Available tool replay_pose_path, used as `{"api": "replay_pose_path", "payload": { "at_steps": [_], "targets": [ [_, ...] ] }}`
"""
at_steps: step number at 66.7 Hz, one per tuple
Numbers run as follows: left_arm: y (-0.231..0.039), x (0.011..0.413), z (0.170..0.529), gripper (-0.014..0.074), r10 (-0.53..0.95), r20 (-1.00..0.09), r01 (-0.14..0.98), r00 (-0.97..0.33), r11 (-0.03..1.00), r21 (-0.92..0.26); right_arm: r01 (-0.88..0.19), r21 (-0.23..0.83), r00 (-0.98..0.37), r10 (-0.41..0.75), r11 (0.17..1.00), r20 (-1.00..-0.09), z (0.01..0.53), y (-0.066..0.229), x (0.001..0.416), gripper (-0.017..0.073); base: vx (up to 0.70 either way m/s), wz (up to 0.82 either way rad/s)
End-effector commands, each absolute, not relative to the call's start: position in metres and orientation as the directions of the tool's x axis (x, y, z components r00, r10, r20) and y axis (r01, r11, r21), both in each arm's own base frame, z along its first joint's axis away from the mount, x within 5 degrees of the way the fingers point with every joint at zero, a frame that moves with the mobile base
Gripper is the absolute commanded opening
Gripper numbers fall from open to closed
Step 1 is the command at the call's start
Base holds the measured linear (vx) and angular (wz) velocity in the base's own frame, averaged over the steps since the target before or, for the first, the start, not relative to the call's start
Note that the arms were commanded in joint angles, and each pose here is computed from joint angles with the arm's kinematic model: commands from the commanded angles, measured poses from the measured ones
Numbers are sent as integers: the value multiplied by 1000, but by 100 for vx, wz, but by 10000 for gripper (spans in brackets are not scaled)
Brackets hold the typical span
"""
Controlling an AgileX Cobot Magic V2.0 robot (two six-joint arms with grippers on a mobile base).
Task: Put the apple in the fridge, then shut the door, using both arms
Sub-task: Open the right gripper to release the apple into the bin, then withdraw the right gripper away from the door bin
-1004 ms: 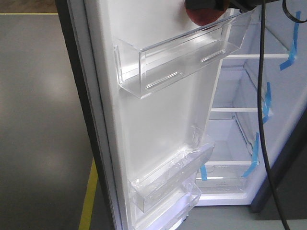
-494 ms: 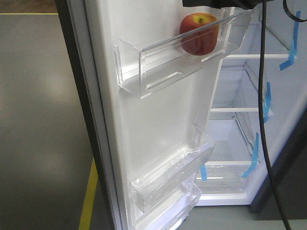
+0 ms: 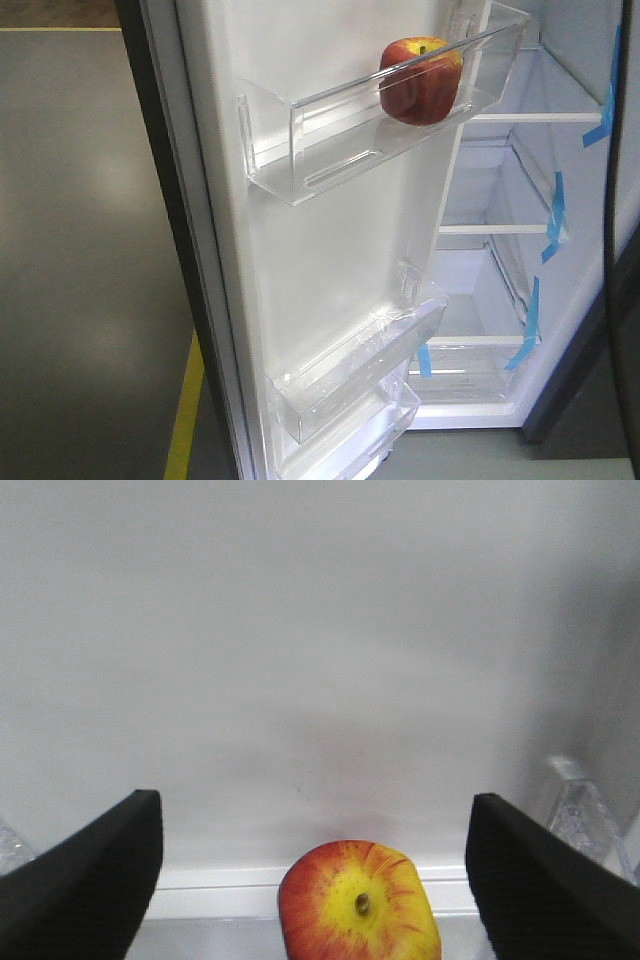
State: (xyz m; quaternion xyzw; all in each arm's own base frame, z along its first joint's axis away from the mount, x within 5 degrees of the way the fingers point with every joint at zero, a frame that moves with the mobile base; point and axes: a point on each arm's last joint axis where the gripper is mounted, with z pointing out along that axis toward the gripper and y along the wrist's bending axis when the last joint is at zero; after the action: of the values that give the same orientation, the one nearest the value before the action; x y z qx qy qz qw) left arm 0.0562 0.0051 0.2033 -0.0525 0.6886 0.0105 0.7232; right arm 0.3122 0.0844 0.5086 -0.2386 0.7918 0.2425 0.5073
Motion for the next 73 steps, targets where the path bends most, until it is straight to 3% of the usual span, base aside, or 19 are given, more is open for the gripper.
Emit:
{"api": "replay_pose_path", "payload": {
  "at_steps": [1, 24, 73],
  "targets": [
    [4, 53, 217, -6, -57, -986, -71, 159, 995, -69, -613, 103, -282, -95, 783, -955, 533, 79, 276, 584, 0, 0],
    [4, 53, 217, -6, -57, -986, -71, 159, 995, -69, -580, 92, -309, -114, 809, -944, 485, 67, 203, 584, 0, 0],
    [4, 53, 217, -6, -57, -986, -71, 159, 995, -69, -551, 229, -485, -84, 803, -871, 333, 53, 52, 583, 0, 0]
  ]
}}
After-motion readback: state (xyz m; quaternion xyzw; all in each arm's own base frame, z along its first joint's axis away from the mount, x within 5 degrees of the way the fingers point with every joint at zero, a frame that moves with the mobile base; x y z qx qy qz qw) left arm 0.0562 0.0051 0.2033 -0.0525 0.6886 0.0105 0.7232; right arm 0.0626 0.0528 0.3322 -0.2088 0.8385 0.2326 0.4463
